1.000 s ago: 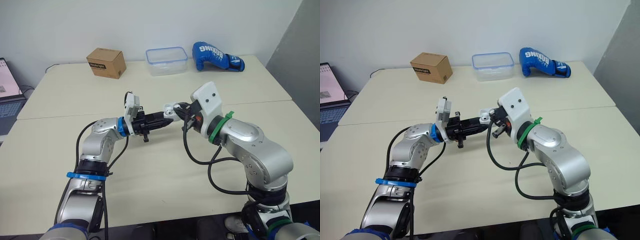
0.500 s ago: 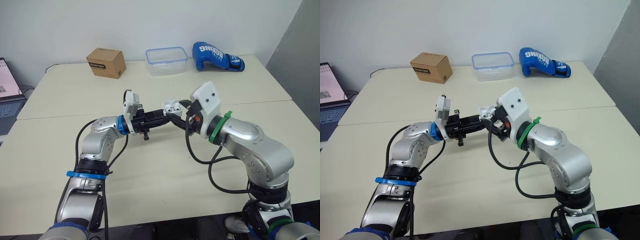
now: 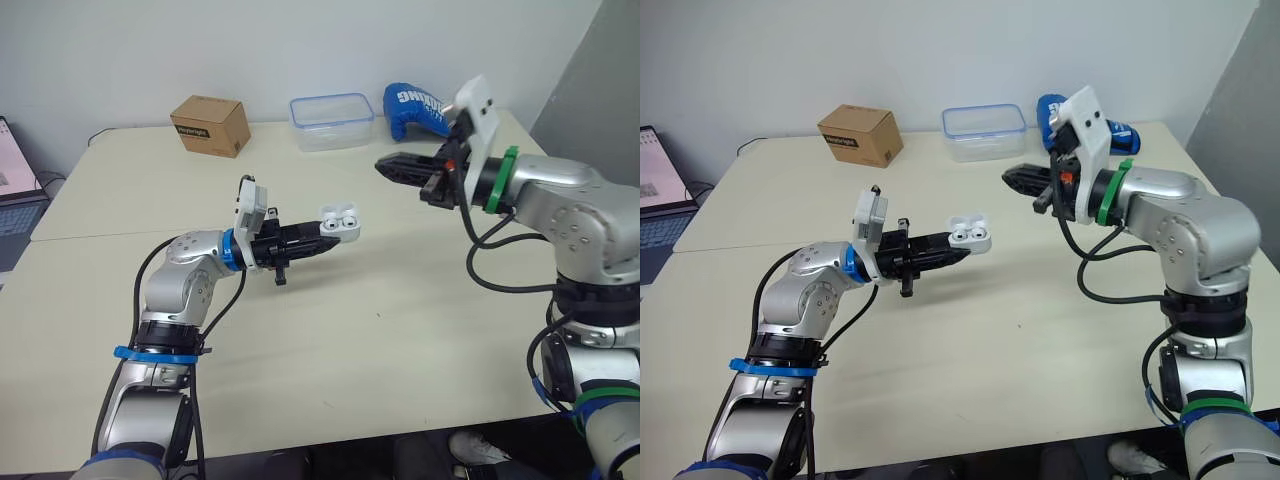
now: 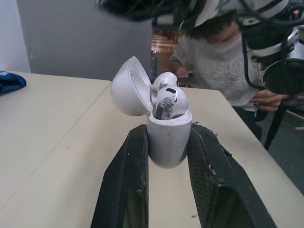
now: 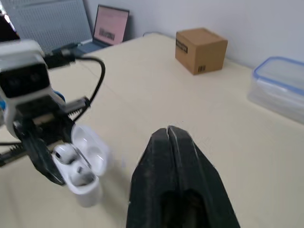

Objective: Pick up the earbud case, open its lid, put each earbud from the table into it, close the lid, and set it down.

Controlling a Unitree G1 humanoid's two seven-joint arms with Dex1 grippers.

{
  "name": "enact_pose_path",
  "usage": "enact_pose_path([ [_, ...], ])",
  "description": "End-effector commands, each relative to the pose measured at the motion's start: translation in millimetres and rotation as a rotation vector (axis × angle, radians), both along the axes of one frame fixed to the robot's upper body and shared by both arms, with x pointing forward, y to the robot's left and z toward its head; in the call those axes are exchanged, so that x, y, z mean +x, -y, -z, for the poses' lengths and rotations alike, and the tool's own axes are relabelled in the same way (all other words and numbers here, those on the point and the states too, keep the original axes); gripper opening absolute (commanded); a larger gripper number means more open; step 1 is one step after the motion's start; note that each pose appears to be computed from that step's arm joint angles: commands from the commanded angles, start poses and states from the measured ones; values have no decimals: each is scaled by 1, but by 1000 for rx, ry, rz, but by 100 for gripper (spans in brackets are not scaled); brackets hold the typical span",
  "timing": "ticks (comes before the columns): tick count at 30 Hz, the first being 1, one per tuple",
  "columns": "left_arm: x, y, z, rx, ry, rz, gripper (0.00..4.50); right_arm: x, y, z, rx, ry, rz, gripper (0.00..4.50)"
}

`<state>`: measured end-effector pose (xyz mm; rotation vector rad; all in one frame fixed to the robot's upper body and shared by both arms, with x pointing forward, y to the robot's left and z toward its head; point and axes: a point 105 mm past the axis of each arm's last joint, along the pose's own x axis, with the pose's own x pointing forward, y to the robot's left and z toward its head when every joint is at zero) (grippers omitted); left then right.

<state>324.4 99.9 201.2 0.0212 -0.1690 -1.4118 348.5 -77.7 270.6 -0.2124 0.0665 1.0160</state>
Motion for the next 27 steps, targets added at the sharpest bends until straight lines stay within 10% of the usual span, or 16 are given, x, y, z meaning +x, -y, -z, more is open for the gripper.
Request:
enact_pose_path([
  [1,-6,-2,-16,-25,48,6,79,4,-10,-2,-81,63,-97,3],
  [27,-14,-6,-7,-31,-9,-31,79,-18,-43,10,-137,9,-411,3],
])
